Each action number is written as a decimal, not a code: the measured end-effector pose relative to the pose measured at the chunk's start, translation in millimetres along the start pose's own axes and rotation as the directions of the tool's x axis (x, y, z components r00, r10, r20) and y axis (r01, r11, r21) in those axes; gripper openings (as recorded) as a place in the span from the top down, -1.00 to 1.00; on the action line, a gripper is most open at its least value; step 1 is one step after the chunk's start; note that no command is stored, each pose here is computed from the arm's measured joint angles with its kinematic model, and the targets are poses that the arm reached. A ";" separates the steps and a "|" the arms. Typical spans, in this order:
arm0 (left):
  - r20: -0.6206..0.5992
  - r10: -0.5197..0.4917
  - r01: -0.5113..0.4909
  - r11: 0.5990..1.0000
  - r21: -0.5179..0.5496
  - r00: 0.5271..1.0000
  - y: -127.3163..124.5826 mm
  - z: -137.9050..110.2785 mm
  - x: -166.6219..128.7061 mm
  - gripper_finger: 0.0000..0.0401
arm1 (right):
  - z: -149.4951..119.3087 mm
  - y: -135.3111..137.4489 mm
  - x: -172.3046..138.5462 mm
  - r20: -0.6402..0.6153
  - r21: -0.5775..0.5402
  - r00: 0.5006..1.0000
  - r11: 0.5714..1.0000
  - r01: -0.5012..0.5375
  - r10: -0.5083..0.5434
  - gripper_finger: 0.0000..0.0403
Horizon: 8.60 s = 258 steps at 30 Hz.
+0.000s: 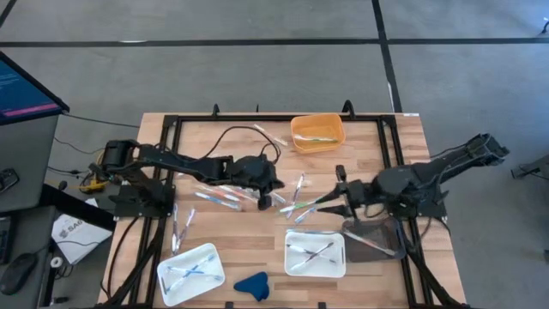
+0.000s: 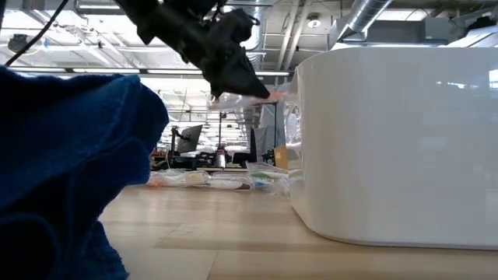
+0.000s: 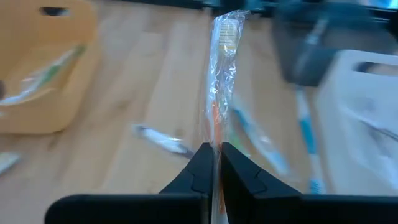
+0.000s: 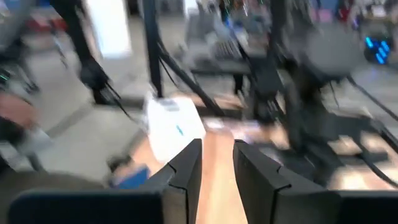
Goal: Pick & Place Toothbrushes
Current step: Put the orange toothbrush into the black bin
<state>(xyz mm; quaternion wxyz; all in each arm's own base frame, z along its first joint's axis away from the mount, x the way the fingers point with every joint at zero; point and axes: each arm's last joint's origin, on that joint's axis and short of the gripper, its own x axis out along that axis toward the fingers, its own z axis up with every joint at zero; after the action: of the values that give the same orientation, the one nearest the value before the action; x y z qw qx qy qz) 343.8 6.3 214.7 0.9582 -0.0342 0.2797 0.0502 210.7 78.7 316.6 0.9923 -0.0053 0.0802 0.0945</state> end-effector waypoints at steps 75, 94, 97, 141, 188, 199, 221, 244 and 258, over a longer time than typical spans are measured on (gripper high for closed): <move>0.101 -0.095 0.088 0.994 0.066 0.990 -46.4 6.6 -6.9 0.97 | -25.2 -38.0 121.1 -0.653 -0.064 0.724 0.968 0.241 -0.223 0.03; 0.104 -0.116 0.109 0.992 0.070 0.988 -46.8 7.1 -6.9 0.96 | -30.8 -37.8 115.7 -0.709 -0.081 0.670 0.970 0.231 -0.219 0.87; 0.105 -0.119 0.111 0.991 0.072 0.987 -47.0 7.2 -6.9 0.92 | -30.9 -37.5 115.7 -0.710 -0.081 0.670 0.970 0.228 -0.216 0.93; 0.447 -0.179 0.037 0.951 0.308 0.876 -36.9 56.6 -57.7 0.77 | -32.5 79.2 49.2 -0.728 -0.051 0.600 0.900 0.434 -0.331 0.93; 0.687 -0.361 0.018 0.892 0.452 0.631 -17.2 85.4 -76.0 0.77 | -104.0 204.7 -63.3 -0.756 0.214 0.489 0.542 0.813 -0.435 0.93; 0.684 -0.390 0.037 0.882 0.469 0.616 -19.1 85.6 -77.0 0.77 | -105.3 205.5 -62.9 -0.775 0.173 0.468 0.569 0.804 -0.425 0.93; 0.680 -0.397 0.048 0.881 0.471 0.616 -19.3 85.4 -76.8 0.77 | -137.1 187.0 -58.5 -0.846 -0.101 0.297 0.681 0.725 -0.442 0.89; 0.671 -0.405 0.059 0.878 0.475 0.621 -22.1 84.4 -76.4 0.77 | -134.0 176.0 -51.2 -0.840 -0.151 0.243 0.639 0.754 -0.485 0.72; 0.671 -0.405 0.059 0.878 0.475 0.621 -22.1 84.4 -76.4 0.77 | -133.3 173.0 -46.6 -0.843 -0.142 0.234 0.620 0.772 -0.485 0.51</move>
<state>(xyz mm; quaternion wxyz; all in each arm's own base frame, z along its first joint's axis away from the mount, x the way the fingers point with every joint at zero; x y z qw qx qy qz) 327.3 -13.7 327.7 0.9689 0.1535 -0.1464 -0.1272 111.8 236.5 193.3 0.7663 0.0725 0.5359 -0.3468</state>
